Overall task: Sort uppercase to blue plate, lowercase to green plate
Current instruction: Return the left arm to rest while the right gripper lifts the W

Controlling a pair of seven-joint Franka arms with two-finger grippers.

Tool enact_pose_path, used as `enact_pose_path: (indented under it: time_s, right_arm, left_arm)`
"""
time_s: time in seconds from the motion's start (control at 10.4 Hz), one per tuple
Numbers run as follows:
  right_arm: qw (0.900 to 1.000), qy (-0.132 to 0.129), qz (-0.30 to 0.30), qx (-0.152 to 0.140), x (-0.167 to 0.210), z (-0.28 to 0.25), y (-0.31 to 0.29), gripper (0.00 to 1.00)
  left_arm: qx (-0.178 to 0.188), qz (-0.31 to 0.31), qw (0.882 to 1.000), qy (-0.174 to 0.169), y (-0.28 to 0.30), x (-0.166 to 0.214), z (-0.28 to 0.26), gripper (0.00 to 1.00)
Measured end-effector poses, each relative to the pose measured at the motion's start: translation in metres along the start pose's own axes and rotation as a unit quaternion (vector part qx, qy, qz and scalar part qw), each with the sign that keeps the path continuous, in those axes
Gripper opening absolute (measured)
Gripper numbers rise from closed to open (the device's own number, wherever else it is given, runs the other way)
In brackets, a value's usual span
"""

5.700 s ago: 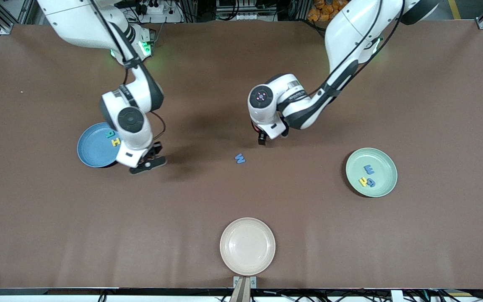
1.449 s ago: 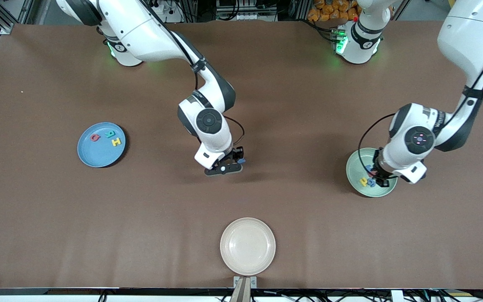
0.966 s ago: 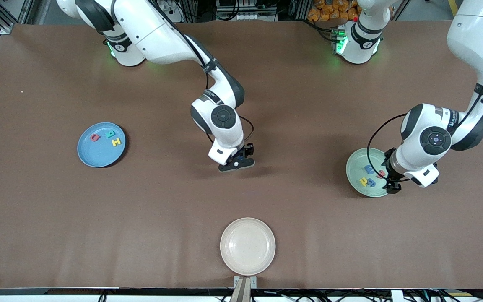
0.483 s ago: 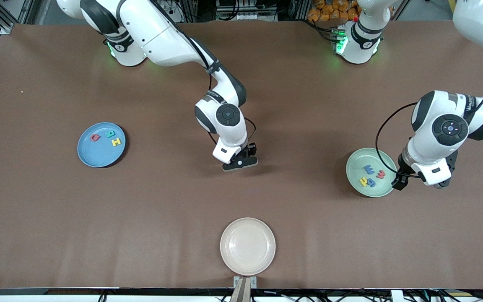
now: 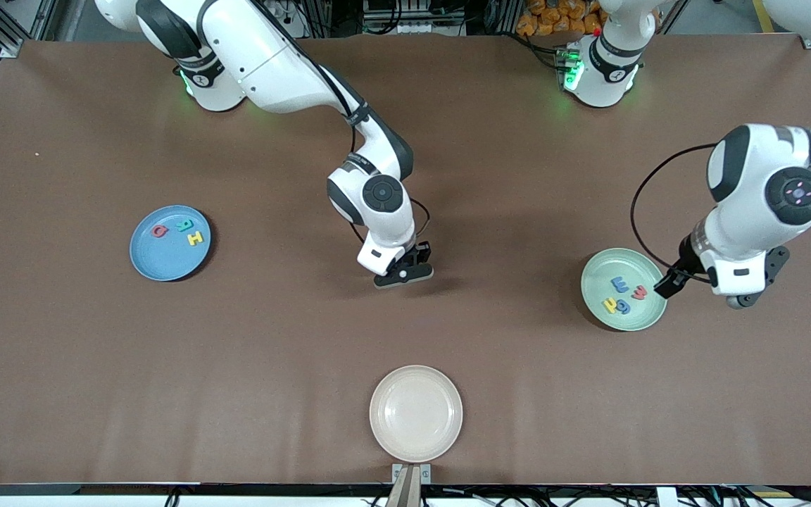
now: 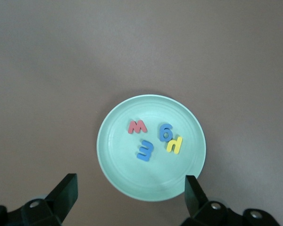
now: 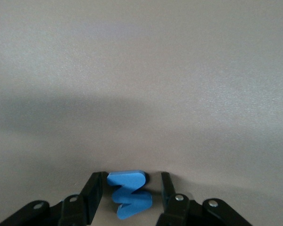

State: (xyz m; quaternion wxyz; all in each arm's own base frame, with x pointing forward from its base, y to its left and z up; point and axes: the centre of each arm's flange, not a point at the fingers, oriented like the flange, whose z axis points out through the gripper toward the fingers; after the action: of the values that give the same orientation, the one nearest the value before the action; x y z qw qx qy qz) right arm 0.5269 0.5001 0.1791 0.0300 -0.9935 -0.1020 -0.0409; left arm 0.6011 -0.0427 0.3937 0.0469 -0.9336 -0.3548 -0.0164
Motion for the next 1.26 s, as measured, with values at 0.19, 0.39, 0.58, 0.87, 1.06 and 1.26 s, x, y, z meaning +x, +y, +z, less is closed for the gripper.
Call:
enact_pose_path:
  time_s: [0.19, 0.39, 0.58, 0.87, 1.06, 1.26]
  right_arm:
    - [1.000, 0.000, 0.000, 0.000, 0.000, 0.000, 0.000, 0.57]
    - [1.000, 0.000, -0.001, 0.001, 0.000, -0.001, -0.001, 0.53]
    - [1.000, 0.000, -0.002, 0.002, -0.001, -0.001, -0.003, 0.48]
    - [1.000, -0.002, -0.005, 0.006, -0.004, -0.002, -0.009, 0.41]
    - [1.000, -0.002, -0.005, 0.006, -0.004, -0.002, -0.009, 0.35]
    - [1.000, -0.002, -0.005, 0.006, -0.004, -0.002, -0.009, 0.35]
  left_arm:
    - [-0.024, 0.079, 0.997, 0.003, -0.020, 0.009, -0.050, 1.00]
    - [-0.027, 0.156, 0.987, 0.004, -0.037, 0.021, -0.106, 1.00]
    - [-0.026, 0.241, 0.970, 0.012, -0.041, 0.017, -0.159, 1.00]
    - [-0.040, 0.313, 0.949, 0.002, -0.032, -0.022, -0.206, 1.00]
    - [-0.052, 0.344, 0.937, -0.014, -0.033, -0.036, -0.234, 1.00]
    - [-0.049, 0.376, 0.925, -0.020, -0.033, -0.043, -0.242, 1.00]
